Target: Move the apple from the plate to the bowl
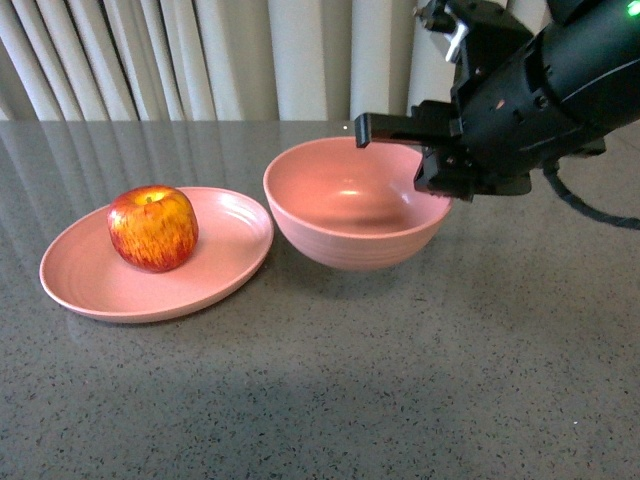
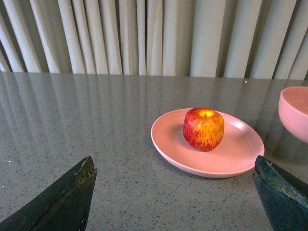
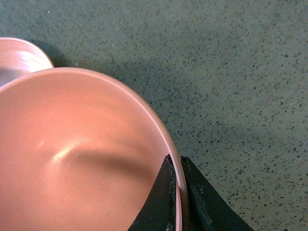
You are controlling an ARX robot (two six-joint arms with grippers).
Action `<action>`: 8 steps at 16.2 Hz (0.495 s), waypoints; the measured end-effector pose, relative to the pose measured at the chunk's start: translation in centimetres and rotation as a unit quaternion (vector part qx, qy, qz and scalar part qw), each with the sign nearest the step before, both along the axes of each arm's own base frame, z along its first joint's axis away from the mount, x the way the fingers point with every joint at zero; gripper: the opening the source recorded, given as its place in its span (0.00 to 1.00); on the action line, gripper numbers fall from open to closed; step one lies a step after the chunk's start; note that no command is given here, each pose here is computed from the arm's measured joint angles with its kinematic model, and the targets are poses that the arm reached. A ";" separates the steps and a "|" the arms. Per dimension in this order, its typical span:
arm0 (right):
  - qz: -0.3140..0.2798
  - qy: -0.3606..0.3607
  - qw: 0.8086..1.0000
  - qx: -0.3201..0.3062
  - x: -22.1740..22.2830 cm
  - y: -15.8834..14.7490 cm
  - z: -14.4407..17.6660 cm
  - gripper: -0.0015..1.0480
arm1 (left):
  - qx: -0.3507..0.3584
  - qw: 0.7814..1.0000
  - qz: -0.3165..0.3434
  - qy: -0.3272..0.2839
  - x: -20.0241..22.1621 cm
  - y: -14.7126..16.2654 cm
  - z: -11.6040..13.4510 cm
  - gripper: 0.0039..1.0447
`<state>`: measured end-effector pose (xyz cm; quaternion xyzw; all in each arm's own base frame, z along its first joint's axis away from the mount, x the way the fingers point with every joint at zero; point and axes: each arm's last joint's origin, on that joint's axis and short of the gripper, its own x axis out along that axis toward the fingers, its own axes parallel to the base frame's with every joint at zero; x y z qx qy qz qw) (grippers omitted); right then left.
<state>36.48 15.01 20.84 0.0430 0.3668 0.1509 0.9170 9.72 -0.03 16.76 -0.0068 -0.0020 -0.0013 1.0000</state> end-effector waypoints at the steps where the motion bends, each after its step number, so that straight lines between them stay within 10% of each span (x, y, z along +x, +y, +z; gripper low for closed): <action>1: -0.001 0.001 1.000 -0.001 0.0 0.1 -0.2 0.03 | 0.000 1.000 0.000 0.000 0.0 0.0 0.0 0.94; 8: -0.014 0.025 0.999 -0.016 0.8 1.5 -2.3 0.03 | 0.000 1.000 0.000 0.000 0.0 0.0 0.0 0.94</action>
